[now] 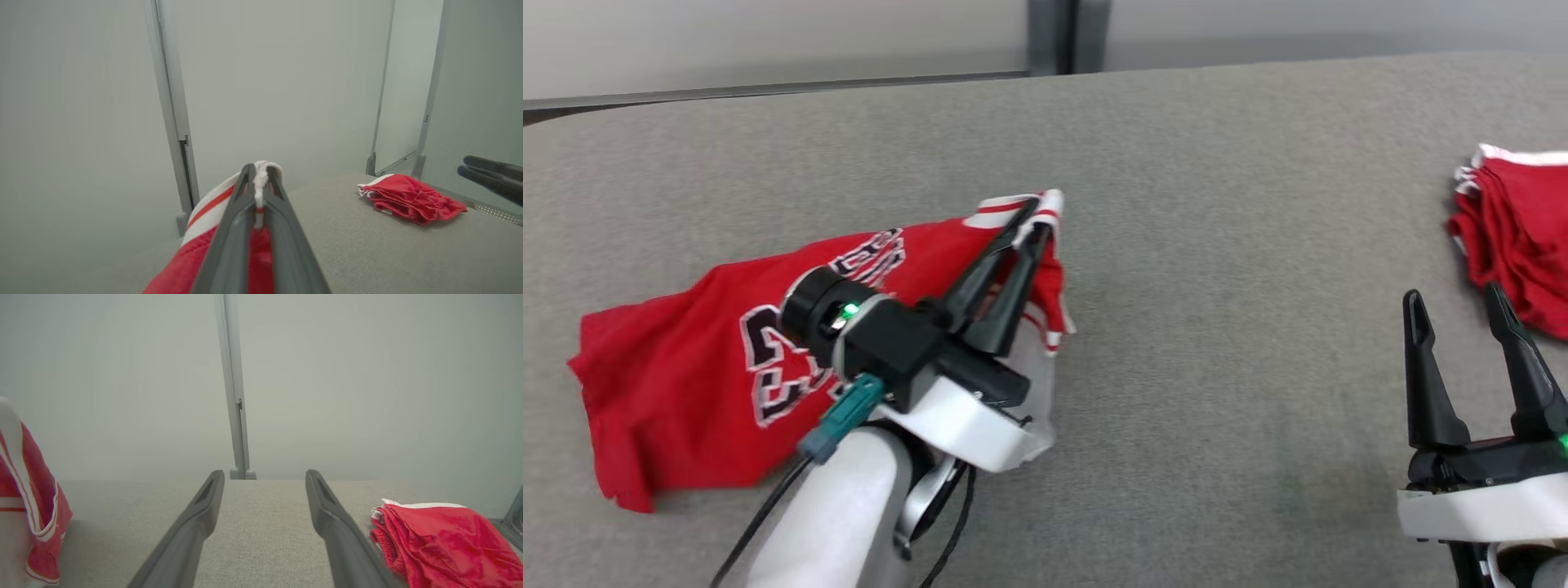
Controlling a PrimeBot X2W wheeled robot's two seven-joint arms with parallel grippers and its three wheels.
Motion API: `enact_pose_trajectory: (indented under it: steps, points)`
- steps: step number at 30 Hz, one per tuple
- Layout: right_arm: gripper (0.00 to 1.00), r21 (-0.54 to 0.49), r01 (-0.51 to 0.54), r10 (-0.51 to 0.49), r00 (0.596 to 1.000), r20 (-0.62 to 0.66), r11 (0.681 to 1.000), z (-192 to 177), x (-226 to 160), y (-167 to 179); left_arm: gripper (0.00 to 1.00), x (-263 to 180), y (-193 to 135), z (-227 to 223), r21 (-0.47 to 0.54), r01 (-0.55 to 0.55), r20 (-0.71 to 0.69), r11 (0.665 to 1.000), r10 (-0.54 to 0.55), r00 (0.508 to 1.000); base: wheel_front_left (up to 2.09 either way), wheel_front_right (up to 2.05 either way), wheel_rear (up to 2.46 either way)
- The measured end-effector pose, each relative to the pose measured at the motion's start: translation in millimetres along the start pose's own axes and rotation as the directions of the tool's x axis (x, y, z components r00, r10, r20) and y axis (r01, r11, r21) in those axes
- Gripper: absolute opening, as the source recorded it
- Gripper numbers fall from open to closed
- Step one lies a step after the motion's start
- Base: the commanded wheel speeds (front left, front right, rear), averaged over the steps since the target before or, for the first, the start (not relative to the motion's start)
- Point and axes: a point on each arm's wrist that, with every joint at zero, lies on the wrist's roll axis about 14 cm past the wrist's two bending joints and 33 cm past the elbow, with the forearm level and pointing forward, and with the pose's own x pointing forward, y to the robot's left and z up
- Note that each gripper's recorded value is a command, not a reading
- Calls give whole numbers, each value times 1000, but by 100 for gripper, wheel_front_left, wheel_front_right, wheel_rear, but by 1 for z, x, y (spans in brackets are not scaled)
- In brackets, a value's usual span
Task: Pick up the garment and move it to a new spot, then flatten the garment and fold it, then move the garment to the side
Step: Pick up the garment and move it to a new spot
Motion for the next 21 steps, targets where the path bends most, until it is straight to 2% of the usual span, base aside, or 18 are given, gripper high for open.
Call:
enact_pose_trajectory:
  steps: [4, 9, 13, 17, 18, 19, 21]
  points:
    - [100, 6, 105, -105, 994, 11, 994, -1, -13, -29, 0, 40, -61, -17, -51, 215, -6, 975, -215, 976, 0, 0, 0]
    - [100, 6, 253, -252, 967, -24, 968, -16, -40, -68, 0, 66, -135, -44, -125, 439, -16, 889, -445, 896, 0, 0, 0]
    - [100, -2, 324, -323, 943, -75, 946, -36, -52, -85, 0, 67, -166, -98, -220, 513, -116, 830, -545, 831, 0, 0, 0]
    - [100, -29, 363, -364, 925, -114, 931, -52, -55, -99, 0, 69, -174, -141, -283, 513, -176, 810, -570, 803, 0, 0, 0]
    - [100, -33, 366, -367, 922, -123, 930, -55, -54, -100, 16, 69, -175, -148, -298, 508, -178, 808, -570, 802, 0, 0, 0]
    - [100, -36, 368, -369, 920, -133, 929, -59, -54, -101, 100, 69, -176, -152, -305, 507, -176, 806, -571, 802, 0, 0, 0]
    - [100, -41, 365, -367, 920, -137, 930, -63, -50, -101, 100, 69, -177, -158, -316, 505, -170, 803, -572, 803, 0, 0, 0]
